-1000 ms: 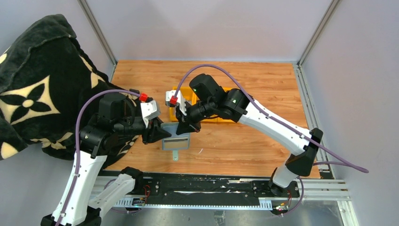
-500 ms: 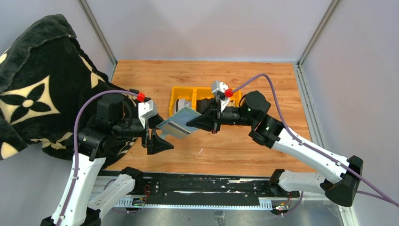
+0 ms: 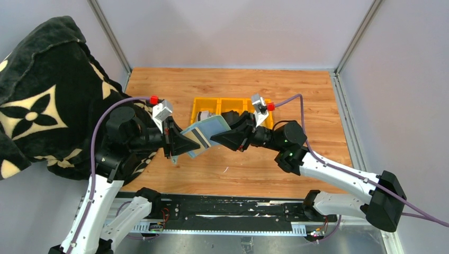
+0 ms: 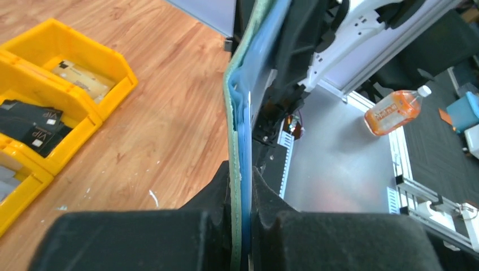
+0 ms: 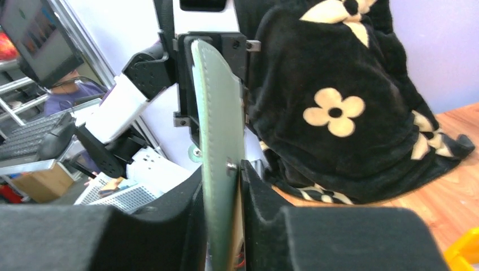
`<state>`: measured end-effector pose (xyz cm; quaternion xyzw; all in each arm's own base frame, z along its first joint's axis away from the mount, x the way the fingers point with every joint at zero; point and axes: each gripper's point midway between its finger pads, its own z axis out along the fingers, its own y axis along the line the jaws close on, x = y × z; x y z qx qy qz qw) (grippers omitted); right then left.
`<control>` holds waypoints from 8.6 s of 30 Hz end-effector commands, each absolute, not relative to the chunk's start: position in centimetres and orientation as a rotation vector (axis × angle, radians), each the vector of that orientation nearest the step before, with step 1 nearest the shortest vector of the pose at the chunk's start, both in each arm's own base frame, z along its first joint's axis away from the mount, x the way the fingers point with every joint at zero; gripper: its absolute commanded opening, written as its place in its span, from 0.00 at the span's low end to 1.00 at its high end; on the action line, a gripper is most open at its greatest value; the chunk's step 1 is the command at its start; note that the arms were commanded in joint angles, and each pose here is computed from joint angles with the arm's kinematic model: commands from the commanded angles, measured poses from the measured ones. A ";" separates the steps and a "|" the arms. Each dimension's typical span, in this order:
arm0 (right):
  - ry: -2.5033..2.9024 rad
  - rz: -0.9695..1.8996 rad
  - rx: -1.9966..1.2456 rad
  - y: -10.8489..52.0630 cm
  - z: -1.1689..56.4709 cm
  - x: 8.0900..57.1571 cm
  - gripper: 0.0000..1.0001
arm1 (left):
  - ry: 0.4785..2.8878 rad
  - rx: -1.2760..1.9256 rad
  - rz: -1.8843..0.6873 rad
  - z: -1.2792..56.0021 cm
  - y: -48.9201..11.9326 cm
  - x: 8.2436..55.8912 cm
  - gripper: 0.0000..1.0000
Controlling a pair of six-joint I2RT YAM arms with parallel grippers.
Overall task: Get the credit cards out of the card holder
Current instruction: Remove the credit card from the card holder, then place the credit card in the storage box.
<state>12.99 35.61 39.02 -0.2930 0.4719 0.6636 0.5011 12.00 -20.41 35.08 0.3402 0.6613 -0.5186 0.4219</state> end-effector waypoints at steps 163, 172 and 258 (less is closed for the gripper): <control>1.263 1.867 -0.624 35.3 41.0 11.7 0.16 | 1.639 0.852 -1.405 38.3 -20.3 11.7 0.00; 1.328 1.804 -0.582 35.3 39.8 12.6 0.00 | 1.619 0.868 -1.433 38.9 -20.3 10.9 0.15; 2.200 0.305 -0.313 15.6 18.9 34.1 0.00 | 0.845 1.524 -0.075 33.1 -14.5 14.0 0.00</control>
